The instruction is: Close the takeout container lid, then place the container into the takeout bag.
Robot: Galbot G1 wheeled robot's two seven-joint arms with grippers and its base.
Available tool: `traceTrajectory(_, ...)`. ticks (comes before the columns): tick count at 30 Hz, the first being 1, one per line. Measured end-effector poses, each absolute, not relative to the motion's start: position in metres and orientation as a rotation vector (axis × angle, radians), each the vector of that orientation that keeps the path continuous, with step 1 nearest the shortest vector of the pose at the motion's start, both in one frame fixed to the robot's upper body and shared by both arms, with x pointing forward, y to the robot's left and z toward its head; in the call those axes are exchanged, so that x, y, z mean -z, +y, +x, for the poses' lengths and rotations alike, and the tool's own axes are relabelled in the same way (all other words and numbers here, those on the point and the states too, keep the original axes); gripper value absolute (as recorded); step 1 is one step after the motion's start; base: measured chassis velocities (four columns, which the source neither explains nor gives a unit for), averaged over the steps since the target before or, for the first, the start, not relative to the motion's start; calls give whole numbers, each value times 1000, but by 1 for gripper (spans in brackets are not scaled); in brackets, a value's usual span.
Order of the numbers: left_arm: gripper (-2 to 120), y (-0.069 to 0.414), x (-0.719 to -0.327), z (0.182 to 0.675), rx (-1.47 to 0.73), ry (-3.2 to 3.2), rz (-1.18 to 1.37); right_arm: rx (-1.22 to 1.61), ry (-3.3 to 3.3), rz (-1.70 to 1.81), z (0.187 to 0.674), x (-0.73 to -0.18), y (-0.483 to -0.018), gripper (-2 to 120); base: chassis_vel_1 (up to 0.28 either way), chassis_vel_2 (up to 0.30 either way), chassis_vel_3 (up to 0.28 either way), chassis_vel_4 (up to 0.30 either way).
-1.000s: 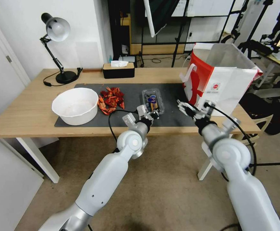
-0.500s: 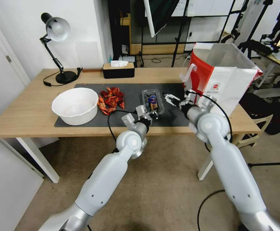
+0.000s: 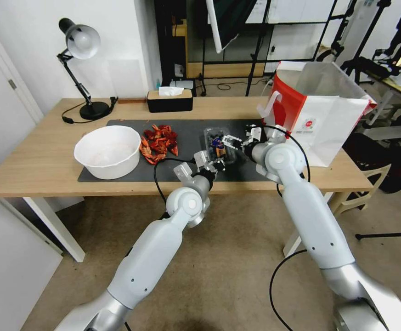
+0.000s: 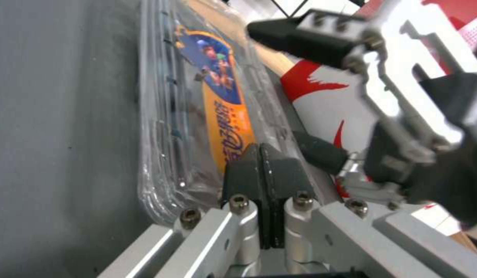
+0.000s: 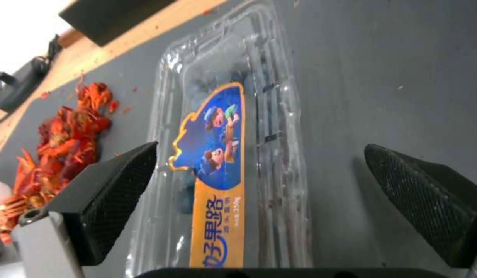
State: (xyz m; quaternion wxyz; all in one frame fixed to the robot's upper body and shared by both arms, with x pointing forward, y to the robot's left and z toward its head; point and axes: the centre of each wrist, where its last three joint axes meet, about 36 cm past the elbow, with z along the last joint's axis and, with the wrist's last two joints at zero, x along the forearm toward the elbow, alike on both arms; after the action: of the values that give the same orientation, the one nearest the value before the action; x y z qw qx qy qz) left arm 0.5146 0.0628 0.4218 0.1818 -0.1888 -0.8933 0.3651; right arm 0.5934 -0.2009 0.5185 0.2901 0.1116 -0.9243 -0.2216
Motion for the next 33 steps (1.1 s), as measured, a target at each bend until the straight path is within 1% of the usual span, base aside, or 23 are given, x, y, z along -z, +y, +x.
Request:
traceTrajectory(9,0,64,-421,515,-1038,-2518,-530,579,-2412,319,609,-504,-194,99,0,0,0,0)
traceTrajectory(11,0,64,-422,515,-1041,-2517,-531,580,-2406,329,610,-503,-191,92,0,0,0,0)
traceTrajectory(12,0,64,-422,515,-1041,-2517,-531,580,-2406,329,610,-503,-191,92,0,0,0,0)
traceTrajectory(14,0,64,-422,515,-1042,-2517,-531,585,-2403,332,610,-502,-191,87,0,0,0,0)
traceTrajectory(15,0,64,-422,515,-1042,-2517,-530,594,-2397,336,610,-502,-192,81,0,0,0,0)
traceTrajectory(16,0,64,-422,515,-1042,-2517,-530,594,-2397,336,610,-502,-192,81,0,0,0,0)
traceTrajectory(18,0,64,-422,516,-1044,-2517,-530,600,-2392,335,610,-502,-193,75,0,0,0,0)
traceTrajectory(20,0,65,-422,516,-1047,-2517,-527,609,-2382,324,610,-501,-195,65,0,0,0,0)
traceTrajectory(22,0,66,-422,516,-1048,-2517,-526,612,-2380,321,610,-500,-196,64,0,0,0,0)
traceTrajectory(23,0,66,-423,516,-1049,-2517,-524,618,-2374,316,610,-500,-197,55,0,0,0,0)
traceTrajectory(24,0,67,-423,516,-1050,-2518,-524,624,-2369,314,610,-500,-198,50,0,0,0,0)
traceTrajectory(26,0,67,-423,516,-1050,-2518,-523,627,-2367,314,610,-500,-198,48,0,0,0,0)
traceTrajectory(27,0,68,-423,517,-1051,-2519,-522,635,-2360,316,610,-499,-198,42,0,0,0,0)
traceTrajectory(28,0,68,-423,517,-1051,-2519,-522,635,-2360,316,610,-499,-198,42,0,0,0,0)
traceTrajectory(29,0,68,-423,517,-1051,-2519,-522,637,-2358,317,610,-499,-198,39,0,0,0,0)
traceTrajectory(31,0,69,-423,517,-1052,-2520,-520,650,-2349,320,610,-499,-197,28,0,0,0,0)
traceTrajectory(33,0,69,-423,517,-1052,-2520,-520,650,-2349,320,610,-499,-197,28,0,0,0,0)
